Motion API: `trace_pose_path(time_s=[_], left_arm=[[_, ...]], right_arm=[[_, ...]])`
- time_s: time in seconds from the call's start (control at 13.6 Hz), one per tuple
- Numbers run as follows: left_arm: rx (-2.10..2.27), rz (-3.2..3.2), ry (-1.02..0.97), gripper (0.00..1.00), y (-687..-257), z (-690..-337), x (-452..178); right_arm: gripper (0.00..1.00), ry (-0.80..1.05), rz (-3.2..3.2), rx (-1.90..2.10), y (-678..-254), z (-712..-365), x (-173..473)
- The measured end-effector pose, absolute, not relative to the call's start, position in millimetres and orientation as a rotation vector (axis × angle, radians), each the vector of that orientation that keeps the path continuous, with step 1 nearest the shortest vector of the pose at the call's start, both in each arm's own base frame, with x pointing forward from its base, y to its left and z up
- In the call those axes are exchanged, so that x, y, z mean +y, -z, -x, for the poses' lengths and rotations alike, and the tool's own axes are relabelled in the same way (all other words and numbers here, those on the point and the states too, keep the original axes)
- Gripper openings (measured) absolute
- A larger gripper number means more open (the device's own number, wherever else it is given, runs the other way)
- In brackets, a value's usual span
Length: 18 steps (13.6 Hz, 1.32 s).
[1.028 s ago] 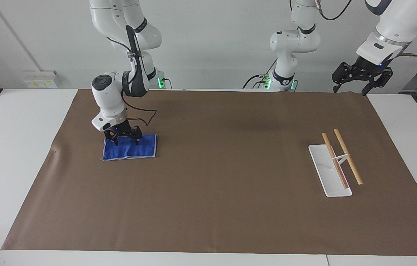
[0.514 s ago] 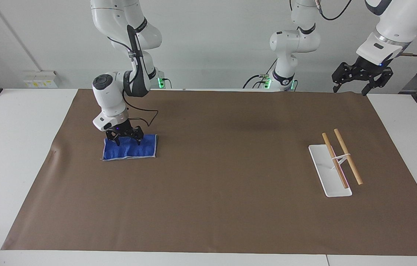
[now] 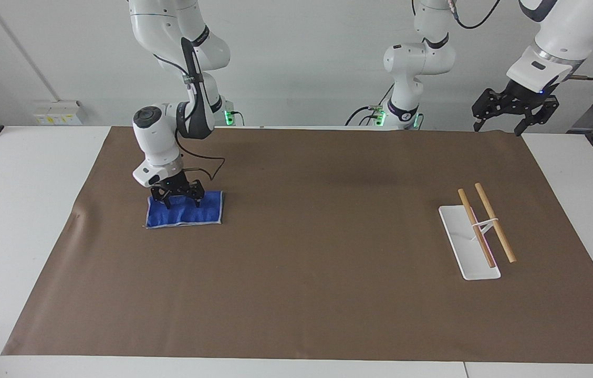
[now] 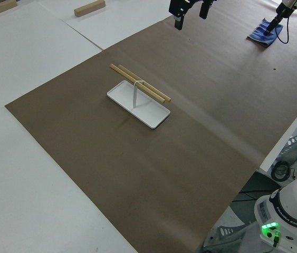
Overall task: Right arm passes towel to left arm to hang
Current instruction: 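Lower the right gripper onto the blue towel and grasp its edge, then lift the towel with the right gripper while the left gripper reaches forward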
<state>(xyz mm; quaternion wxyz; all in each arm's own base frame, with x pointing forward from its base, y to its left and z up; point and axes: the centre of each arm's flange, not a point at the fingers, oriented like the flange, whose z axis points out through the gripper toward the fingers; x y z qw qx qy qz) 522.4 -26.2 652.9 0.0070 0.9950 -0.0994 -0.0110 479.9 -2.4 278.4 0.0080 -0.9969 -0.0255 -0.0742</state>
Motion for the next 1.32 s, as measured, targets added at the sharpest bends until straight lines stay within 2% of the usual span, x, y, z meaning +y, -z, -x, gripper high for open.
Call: trace_pose_path(time_s=[0.07, 0.15, 0.22, 0.37, 0.73, 0.95, 1.32], left_arm=[[-0.311, -3.112, 0.034, 1.0, -652.9, -522.4, -26.2], [-0.31, -3.112, 0.035, 1.0, -652.8, -522.4, -26.1], [-0.308, -3.112, 0.035, 1.0, -652.7, -522.4, -26.0], [-0.307, -3.112, 0.034, 1.0, -652.8, -522.5, -25.6], [-0.303, -3.112, 0.037, 1.0, -652.4, -522.4, -24.5], [-0.29, -3.114, 0.031, 1.0, -652.7, -523.0, -20.1], [-0.296, -3.112, 0.009, 1.0, -654.2, -524.3, -22.8]], right_arm=[[0.93, 0.235, 3.116, -0.08, -277.8, -479.7, -2.5], [0.93, 0.237, 3.116, -0.08, -277.8, -479.8, -2.5], [0.86, 0.242, 3.116, -0.08, -278.3, -480.1, -2.7], [0.59, 0.257, 3.114, -0.081, -281.9, -481.1, -2.2], [0.05, 0.282, 3.11, -0.089, -290.9, -484.7, 0.7], [0.04, 0.317, 3.098, -0.092, -315.1, -496.0, 3.8], [0.04, 0.378, 2.989, -0.008, -390.8, -513.5, 18.2]])
